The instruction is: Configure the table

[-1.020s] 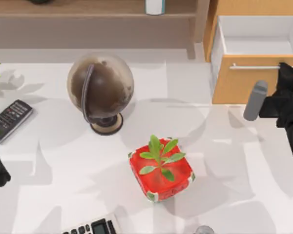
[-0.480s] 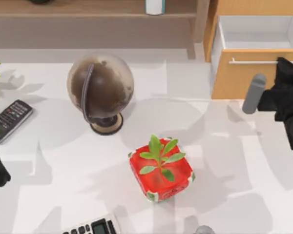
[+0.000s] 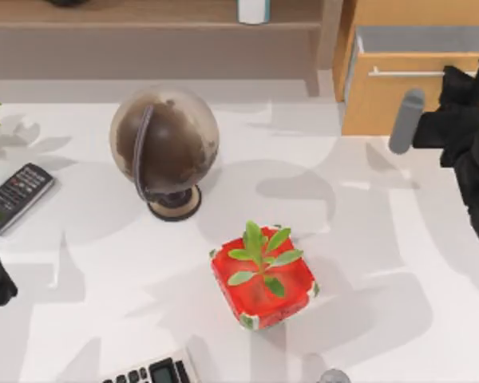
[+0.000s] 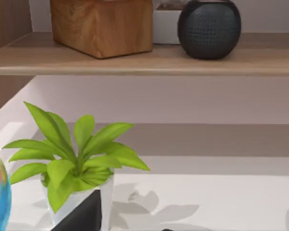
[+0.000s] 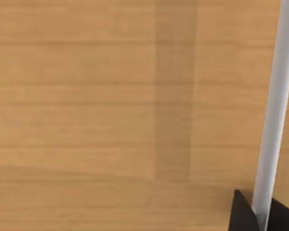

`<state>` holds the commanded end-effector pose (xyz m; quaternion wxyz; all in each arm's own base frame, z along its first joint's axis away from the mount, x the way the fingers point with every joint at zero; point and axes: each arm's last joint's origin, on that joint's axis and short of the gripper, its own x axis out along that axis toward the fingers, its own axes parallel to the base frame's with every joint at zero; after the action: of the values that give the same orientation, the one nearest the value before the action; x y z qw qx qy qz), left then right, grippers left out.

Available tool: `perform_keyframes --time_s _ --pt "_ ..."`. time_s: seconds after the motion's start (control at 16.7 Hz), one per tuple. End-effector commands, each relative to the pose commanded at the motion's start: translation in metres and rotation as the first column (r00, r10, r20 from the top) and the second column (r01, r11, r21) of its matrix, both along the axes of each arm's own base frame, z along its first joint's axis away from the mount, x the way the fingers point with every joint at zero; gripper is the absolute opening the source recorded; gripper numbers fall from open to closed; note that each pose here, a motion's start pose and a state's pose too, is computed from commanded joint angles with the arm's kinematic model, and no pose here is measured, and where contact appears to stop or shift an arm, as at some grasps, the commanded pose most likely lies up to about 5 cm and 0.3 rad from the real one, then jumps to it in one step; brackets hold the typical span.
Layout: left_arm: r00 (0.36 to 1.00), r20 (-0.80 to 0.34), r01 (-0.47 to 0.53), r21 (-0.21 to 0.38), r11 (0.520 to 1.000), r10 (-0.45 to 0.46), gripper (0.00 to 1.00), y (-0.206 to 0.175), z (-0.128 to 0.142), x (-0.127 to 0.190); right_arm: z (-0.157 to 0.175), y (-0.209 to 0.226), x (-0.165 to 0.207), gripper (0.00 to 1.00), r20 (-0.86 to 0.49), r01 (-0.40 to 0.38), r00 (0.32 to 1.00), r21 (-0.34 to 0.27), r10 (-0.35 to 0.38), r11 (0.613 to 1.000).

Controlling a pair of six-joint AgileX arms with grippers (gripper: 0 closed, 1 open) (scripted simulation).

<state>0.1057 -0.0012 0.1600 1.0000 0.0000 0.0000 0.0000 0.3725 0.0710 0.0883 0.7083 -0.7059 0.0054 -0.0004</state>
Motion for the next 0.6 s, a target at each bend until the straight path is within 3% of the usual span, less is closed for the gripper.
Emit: perform_keyframes --time_s 0.6 --pt "1.0 0.0 0.0 0.0 1.0 0.0 1.0 0.0 0.0 0.0 0.0 0.001 0.022 0.0 0.002 0.001 1.0 0.001 -0.001 1.0"
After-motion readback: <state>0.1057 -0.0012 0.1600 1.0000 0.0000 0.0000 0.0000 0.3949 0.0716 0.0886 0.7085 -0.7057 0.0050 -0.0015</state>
